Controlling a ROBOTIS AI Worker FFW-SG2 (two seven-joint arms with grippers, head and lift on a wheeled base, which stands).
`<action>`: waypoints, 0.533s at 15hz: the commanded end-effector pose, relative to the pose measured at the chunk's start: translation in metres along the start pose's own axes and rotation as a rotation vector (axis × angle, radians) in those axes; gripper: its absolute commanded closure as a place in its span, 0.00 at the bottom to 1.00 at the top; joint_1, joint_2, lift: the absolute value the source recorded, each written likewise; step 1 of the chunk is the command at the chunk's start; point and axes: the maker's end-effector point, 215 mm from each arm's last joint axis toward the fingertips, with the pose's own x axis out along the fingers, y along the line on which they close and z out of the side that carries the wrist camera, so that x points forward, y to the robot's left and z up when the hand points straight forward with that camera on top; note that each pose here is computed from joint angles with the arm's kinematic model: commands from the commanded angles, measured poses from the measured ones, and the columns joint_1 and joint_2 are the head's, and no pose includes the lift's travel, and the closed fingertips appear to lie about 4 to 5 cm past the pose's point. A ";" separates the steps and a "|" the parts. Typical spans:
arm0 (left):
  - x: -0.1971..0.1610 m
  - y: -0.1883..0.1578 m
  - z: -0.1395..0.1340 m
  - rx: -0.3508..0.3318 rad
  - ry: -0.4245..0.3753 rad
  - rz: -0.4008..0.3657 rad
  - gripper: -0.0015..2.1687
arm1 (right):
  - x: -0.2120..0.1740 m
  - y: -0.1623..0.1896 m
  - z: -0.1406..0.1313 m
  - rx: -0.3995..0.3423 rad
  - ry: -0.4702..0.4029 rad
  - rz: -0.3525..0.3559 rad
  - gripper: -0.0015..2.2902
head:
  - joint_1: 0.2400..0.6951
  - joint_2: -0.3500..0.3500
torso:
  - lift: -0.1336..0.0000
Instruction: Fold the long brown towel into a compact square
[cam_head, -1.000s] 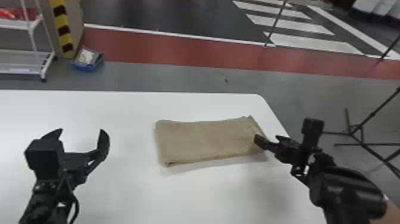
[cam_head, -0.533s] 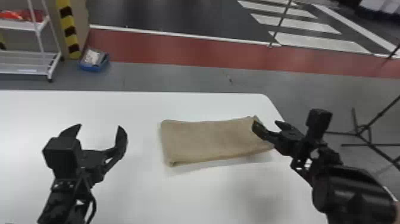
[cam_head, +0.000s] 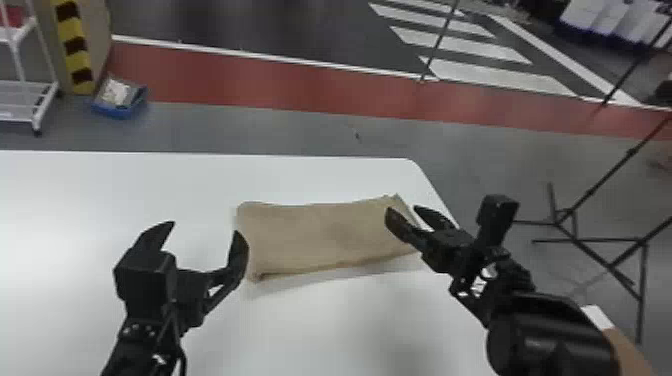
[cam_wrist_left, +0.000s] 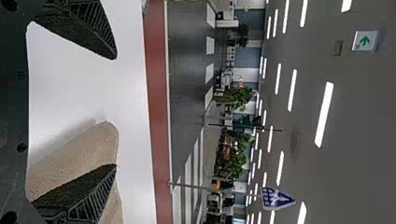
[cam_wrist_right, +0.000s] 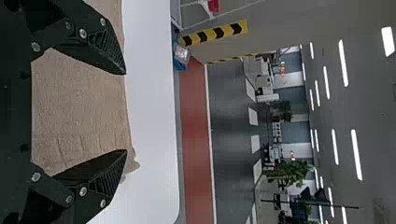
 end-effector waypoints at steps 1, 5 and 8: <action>0.000 0.002 0.000 0.004 -0.003 0.009 0.02 | 0.005 0.025 -0.010 0.003 0.033 0.086 0.74 | 1.00 0.00 | 0.11; 0.001 0.021 0.008 0.019 -0.020 0.051 0.02 | 0.031 0.095 -0.054 -0.016 0.145 0.233 0.80 | 1.00 0.09 | 0.11; 0.002 0.044 0.009 0.025 -0.023 0.089 0.02 | 0.043 0.147 -0.086 -0.027 0.206 0.312 0.80 | 1.00 0.17 | 0.11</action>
